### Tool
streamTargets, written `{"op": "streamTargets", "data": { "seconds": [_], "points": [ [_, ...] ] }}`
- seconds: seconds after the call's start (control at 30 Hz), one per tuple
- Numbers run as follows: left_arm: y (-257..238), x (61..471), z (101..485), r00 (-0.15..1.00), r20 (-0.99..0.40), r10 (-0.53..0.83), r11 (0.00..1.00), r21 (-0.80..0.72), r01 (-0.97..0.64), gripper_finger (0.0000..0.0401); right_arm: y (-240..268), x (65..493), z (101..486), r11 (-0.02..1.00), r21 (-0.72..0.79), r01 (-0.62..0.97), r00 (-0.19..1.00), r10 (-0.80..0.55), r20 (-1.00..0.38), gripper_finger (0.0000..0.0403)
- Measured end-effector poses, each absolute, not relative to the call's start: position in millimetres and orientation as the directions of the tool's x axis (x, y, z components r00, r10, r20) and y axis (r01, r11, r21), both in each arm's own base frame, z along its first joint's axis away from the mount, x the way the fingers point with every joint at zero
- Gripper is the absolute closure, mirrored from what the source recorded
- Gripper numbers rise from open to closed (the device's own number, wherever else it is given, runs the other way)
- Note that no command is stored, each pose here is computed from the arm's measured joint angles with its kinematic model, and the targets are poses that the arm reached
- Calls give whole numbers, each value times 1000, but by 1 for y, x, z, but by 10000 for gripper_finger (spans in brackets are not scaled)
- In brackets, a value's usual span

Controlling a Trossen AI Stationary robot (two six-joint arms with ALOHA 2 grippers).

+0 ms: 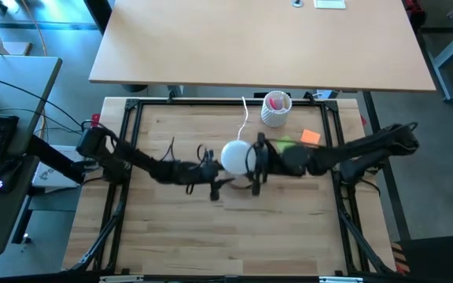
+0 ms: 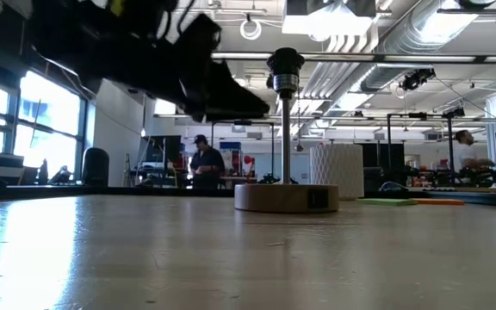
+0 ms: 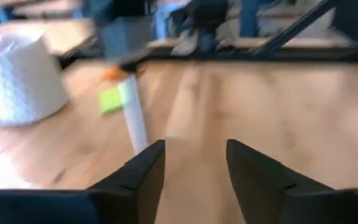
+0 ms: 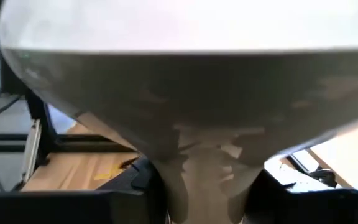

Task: Screw lightbulb
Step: Insert the white lightbulb into the brown lamp

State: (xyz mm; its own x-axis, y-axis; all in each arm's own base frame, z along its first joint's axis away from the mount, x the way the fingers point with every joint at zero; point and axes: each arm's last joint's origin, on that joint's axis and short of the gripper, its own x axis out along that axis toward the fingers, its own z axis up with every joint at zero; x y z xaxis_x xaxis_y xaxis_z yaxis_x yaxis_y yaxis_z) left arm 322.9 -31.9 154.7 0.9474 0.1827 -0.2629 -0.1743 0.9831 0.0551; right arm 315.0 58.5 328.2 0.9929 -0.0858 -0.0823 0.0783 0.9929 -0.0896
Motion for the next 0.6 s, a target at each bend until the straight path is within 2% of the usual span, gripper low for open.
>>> {"op": "streamTargets", "data": {
  "seconds": [0.27, 0.4, 0.6],
  "points": [
    [15, 327, 161, 969, -210, 129, 990, 76, -115, 155, -4, 300, 335, 982, -155, -107, 980, 78, -182, 261],
    [26, 327, 166, 984, -162, 71, 995, 81, -58, 149, -29, 294, 339, 970, -161, -181, 974, 154, -167, 261],
    [41, 340, 177, 988, -115, 98, 991, 104, -86, 148, -49, 292, 337, 959, -167, -228, 965, 200, -168, 261]
  ]
}}
